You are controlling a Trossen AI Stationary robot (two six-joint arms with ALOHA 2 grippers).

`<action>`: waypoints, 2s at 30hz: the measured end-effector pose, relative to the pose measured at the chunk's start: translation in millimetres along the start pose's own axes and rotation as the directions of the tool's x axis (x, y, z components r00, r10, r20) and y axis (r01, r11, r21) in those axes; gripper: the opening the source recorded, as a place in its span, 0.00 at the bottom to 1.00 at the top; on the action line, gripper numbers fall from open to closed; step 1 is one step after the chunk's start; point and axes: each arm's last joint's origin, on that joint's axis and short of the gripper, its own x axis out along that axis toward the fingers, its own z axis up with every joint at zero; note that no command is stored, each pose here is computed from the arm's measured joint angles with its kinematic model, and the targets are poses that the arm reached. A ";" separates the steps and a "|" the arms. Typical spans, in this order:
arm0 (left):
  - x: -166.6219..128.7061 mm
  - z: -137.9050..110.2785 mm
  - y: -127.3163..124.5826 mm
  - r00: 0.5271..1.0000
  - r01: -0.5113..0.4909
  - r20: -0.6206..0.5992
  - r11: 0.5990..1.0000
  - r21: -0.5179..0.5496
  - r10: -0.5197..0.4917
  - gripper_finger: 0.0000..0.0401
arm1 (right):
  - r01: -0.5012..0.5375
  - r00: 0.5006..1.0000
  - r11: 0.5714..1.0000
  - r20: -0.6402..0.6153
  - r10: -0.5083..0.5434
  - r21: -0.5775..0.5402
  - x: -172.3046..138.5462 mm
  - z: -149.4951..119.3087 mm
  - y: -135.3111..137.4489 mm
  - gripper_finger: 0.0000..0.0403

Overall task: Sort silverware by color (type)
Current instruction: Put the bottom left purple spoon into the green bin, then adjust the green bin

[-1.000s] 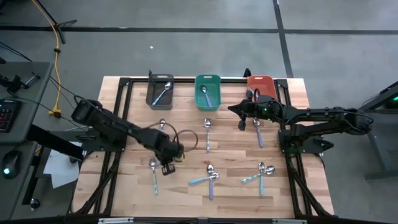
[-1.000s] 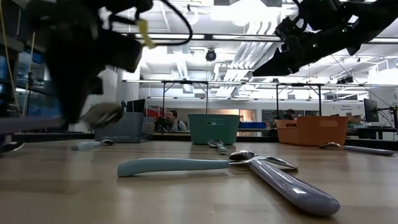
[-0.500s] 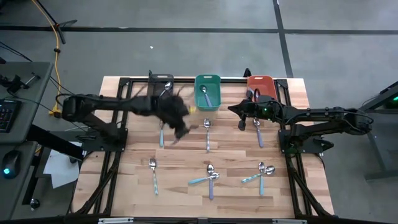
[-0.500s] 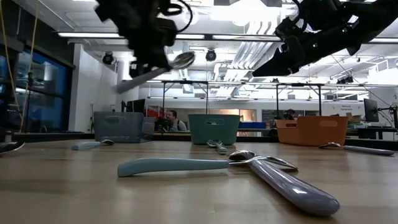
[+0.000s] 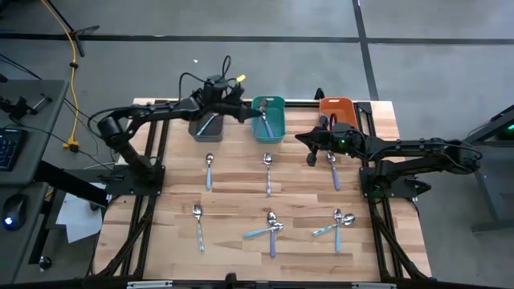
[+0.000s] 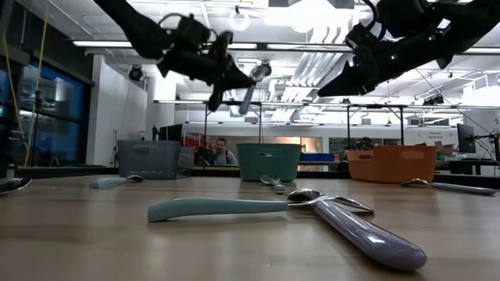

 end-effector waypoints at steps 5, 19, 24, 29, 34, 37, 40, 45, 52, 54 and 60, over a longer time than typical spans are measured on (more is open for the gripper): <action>17.5 13.3 31.0 0.999 -0.034 0.021 0.999 0.003 0.034 0.00 | 0.024 1.000 1.000 -0.002 -0.024 0.014 0.0 0.0 -0.7 0.00; 56.2 20.2 99.2 0.992 -0.119 -0.057 0.991 -0.066 0.115 0.00 | 0.024 1.000 0.999 -0.002 -0.024 0.040 0.0 0.0 -0.7 0.00; 62.1 9.5 105.1 0.985 -0.146 -0.105 0.988 -0.049 0.140 0.00 | 0.024 1.000 0.999 -0.002 -0.024 0.040 -0.1 0.0 -0.7 0.00; 63.4 6.1 104.3 0.980 -0.159 -0.126 0.987 -0.021 0.155 0.00 | 0.024 1.000 0.999 -0.002 -0.024 0.040 -0.1 0.0 -0.7 0.00; 63.6 3.6 104.9 0.974 -0.178 -0.140 0.984 0.002 0.177 0.00 | 0.023 1.000 0.999 -0.007 -0.023 0.049 -0.1 -0.5 -0.7 0.00; 64.4 4.0 105.0 0.969 -0.211 -0.120 0.977 0.043 0.214 0.02 | 0.023 1.000 0.999 -0.010 -0.023 0.048 -0.1 -0.8 -0.6 0.00; 64.0 3.7 105.5 0.968 -0.211 -0.125 0.976 0.045 0.215 0.05 | 0.029 1.000 0.998 -0.010 -0.029 0.050 0.0 -0.9 -2.0 0.00; 64.9 3.3 104.4 0.969 -0.203 -0.125 0.976 0.078 0.212 0.08 | 0.044 0.999 0.998 -0.012 -0.043 0.054 0.2 -1.2 -5.2 0.00; 60.2 10.5 97.2 0.963 -0.230 -0.085 0.945 0.235 0.255 0.05 | 0.073 0.997 0.995 -0.017 -0.072 0.063 0.4 -2.1 -11.8 0.00; 58.7 15.7 88.3 0.958 -0.255 -0.046 0.915 0.314 0.283 0.02 | 0.079 0.997 0.994 -0.019 -0.078 0.071 0.4 -2.3 -13.0 0.00; 64.4 8.9 62.9 0.948 -0.294 0.024 0.847 0.443 0.316 0.00 | 0.085 0.996 0.989 -0.050 -0.079 0.125 0.3 -5.4 -13.8 0.00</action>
